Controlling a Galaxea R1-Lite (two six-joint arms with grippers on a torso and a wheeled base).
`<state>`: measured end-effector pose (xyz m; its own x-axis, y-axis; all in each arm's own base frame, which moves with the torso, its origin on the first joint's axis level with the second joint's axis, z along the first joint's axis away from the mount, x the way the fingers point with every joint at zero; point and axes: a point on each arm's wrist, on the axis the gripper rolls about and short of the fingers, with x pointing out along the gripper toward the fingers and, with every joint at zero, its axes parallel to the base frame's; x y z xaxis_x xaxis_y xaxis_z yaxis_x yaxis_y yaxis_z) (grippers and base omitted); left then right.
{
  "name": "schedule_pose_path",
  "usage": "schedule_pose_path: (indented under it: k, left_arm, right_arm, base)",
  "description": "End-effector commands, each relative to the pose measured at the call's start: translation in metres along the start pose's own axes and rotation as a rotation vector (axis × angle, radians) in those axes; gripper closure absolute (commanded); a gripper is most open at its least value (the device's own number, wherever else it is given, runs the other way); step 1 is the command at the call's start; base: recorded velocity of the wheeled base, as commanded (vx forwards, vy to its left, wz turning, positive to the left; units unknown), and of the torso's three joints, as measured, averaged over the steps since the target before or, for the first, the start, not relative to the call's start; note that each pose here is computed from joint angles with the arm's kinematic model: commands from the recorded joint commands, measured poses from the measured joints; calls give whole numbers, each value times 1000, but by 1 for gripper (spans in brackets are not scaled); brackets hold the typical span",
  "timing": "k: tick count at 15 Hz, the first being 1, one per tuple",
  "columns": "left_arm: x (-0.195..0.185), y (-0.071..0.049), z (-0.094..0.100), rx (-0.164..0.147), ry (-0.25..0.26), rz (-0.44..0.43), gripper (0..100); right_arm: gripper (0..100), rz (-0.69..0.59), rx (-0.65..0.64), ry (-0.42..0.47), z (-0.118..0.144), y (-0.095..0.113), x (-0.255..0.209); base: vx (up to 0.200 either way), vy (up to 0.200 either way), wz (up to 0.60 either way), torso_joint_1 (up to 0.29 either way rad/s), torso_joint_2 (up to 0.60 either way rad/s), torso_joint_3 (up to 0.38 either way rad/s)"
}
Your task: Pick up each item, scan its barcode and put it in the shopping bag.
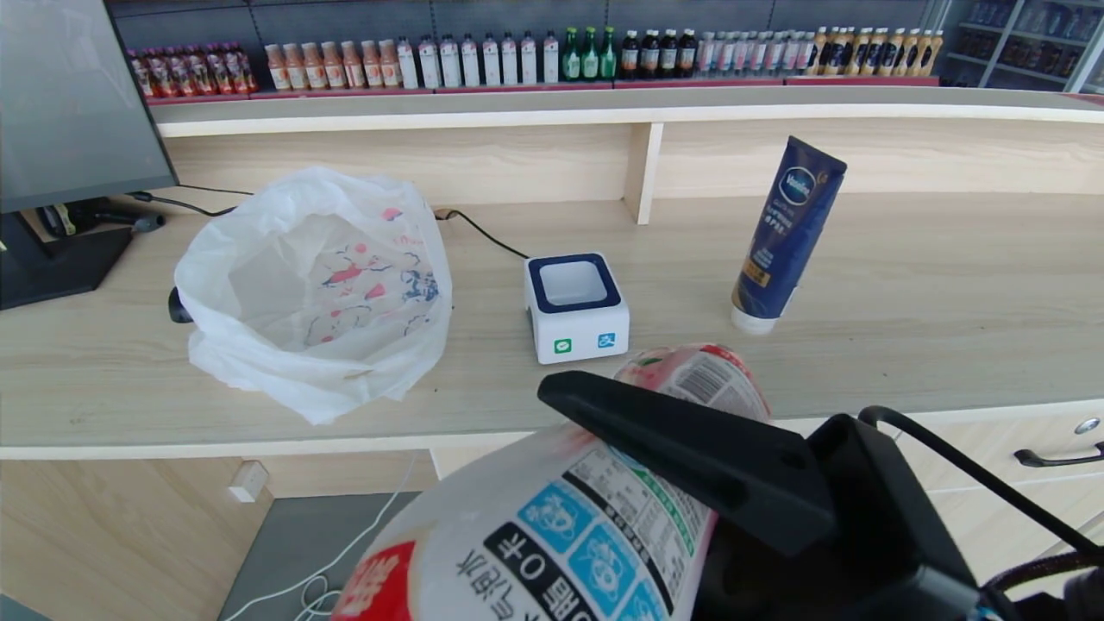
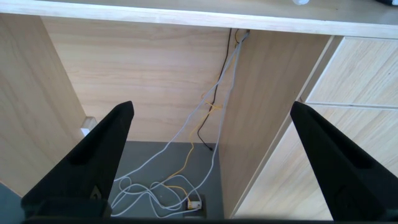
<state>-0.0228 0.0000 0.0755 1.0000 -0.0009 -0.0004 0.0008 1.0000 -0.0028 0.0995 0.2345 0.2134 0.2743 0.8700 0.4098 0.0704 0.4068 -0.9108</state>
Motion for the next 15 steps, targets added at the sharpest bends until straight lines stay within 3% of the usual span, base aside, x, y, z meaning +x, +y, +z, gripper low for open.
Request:
schedule_pose_path:
  k: [1, 7, 11, 15]
  left_arm:
    - [0, 0, 0, 0, 0, 1, 0]
    - [0, 0, 0, 0, 0, 1, 0]
    - [0, 0, 0, 0, 0, 1, 0]
    - [0, 0, 0, 0, 0, 1, 0]
  right_arm:
    - [100, 19, 90, 5, -1, 4, -3]
    - [100, -32, 302, 93, 0, -3, -1]
    - [100, -52, 367, 89, 1, -6, 2]
    - [100, -73, 558, 95, 3, -3, 11]
  base:
    - [0, 0, 0, 0, 0, 0]
    - [0, 0, 0, 0, 0, 0]
    - [0, 0, 0, 0, 0, 0]
    - [0, 0, 0, 0, 0, 0]
